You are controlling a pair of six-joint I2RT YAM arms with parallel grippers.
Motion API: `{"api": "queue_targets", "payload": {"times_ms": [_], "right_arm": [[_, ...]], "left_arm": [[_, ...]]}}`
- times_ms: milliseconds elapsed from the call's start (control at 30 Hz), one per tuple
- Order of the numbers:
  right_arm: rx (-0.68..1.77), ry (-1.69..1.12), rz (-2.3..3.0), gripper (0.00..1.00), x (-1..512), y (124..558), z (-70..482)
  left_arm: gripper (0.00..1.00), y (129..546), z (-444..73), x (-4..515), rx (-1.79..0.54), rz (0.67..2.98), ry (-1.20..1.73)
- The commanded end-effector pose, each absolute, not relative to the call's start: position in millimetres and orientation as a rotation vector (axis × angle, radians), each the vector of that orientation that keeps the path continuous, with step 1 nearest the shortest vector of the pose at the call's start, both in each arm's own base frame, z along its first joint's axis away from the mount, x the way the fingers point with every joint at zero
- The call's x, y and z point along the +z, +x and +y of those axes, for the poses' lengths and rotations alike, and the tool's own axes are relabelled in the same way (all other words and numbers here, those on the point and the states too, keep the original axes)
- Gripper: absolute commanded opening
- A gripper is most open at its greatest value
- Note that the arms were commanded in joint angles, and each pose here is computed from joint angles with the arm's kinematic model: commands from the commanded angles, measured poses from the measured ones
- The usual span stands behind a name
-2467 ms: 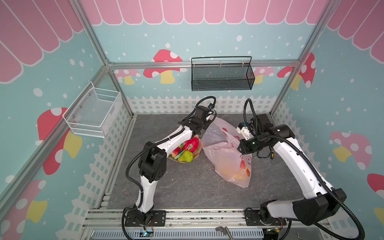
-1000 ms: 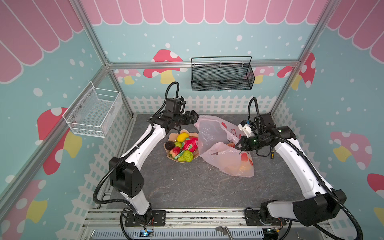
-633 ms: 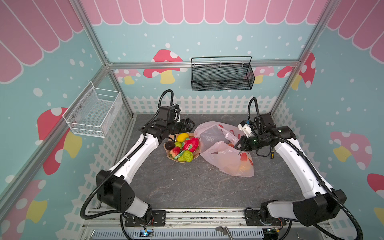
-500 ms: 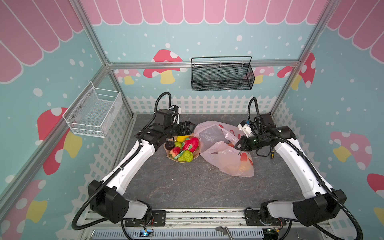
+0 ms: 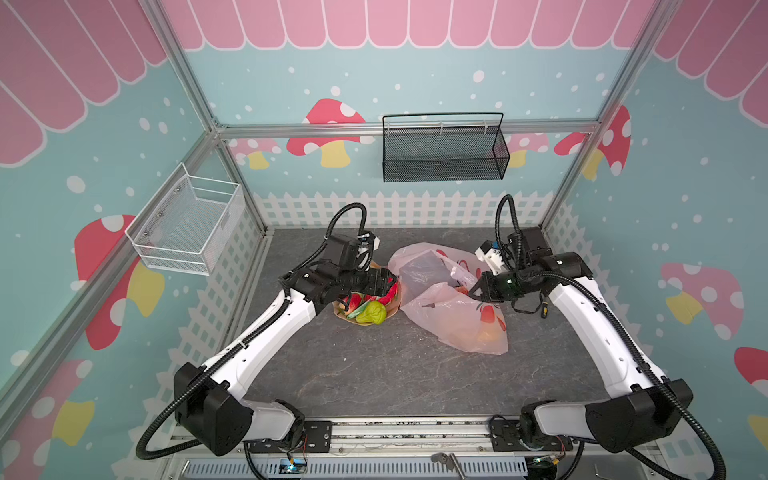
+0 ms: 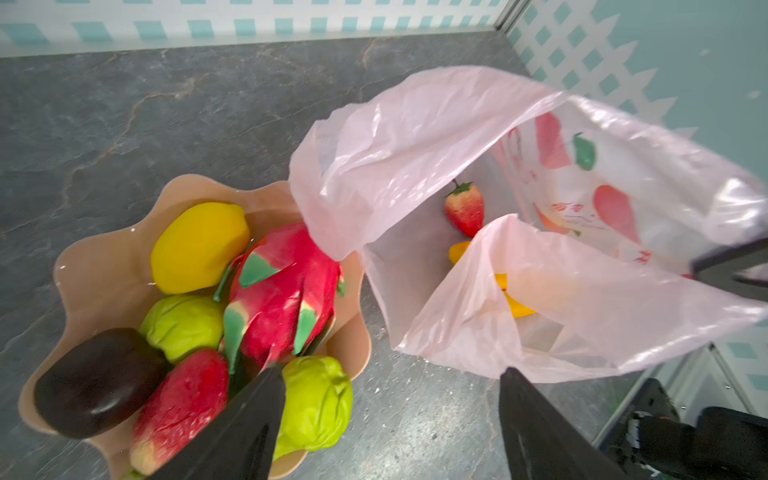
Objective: Place the fruits into the plastic bag
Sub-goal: 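Move the left gripper back over the fruit bowl, then lower the left gripper onto the green pear and close on it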
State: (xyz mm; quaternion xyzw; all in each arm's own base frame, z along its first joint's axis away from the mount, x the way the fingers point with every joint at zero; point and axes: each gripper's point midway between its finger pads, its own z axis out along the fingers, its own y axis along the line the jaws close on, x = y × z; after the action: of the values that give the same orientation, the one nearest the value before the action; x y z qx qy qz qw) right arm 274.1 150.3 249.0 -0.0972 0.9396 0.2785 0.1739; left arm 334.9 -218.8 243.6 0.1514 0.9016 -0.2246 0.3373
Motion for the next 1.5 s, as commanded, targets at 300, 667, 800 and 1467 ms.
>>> {"api": "queue_targets", "payload": {"times_ms": [300,667,800,1467], "right_arm": [[0.789,-0.312,2.642,0.00,259,268,149],[0.785,-0.328,2.648,0.00,258,267,149],[0.786,-0.327,2.650,0.00,257,267,149],[0.776,-0.336,2.657,0.00,257,264,148]], "left_arm": [[0.85,315,-204,214,-0.487,2.488,0.565],[0.90,306,-195,164,-0.386,2.634,0.668],[0.90,310,-198,147,-0.337,2.688,0.661],[0.87,321,-201,116,-0.147,2.787,0.660]]}}
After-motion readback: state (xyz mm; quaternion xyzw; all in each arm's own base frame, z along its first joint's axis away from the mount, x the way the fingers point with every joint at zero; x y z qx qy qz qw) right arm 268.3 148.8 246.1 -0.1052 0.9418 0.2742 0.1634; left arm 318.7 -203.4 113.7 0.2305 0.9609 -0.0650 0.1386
